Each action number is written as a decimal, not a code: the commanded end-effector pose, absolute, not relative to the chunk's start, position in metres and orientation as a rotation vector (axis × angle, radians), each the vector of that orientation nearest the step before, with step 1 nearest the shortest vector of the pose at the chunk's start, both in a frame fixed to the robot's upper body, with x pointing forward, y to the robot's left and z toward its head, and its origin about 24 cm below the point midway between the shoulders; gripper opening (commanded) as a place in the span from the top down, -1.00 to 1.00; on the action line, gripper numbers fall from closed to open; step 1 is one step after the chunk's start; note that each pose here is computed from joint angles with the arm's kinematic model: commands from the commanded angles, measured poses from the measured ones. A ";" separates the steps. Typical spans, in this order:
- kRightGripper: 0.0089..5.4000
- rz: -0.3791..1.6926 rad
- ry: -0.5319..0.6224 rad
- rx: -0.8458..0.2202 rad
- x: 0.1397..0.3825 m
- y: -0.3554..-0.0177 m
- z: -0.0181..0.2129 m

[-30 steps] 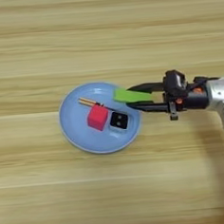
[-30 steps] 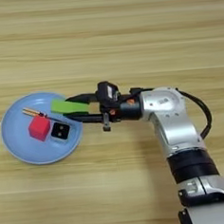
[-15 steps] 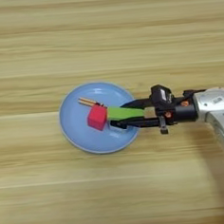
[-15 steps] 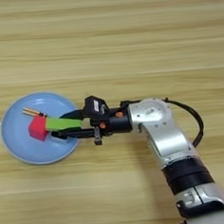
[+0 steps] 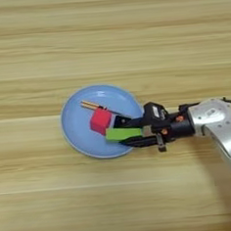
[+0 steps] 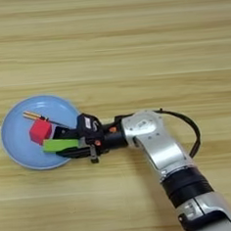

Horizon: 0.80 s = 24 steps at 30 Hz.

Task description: Move the objects on the table

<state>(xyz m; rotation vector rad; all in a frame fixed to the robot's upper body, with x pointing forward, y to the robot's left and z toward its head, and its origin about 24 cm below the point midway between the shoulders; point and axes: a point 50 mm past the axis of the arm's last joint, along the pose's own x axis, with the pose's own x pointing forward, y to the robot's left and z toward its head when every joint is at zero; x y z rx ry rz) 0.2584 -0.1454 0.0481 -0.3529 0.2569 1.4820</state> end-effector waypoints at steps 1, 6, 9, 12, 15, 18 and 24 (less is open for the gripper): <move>0.49 1.449 0.195 -0.427 0.271 -0.141 0.066; 0.49 1.454 0.206 -0.421 0.274 -0.132 0.062; 0.49 1.463 0.206 -0.430 0.274 -0.127 0.061; 0.49 1.461 0.205 -0.444 0.276 -0.124 0.060; 0.49 1.458 0.193 -0.451 0.277 -0.120 0.060; 0.49 1.460 0.186 -0.453 0.277 -0.119 0.061; 0.31 1.460 0.175 -0.447 0.277 -0.117 0.063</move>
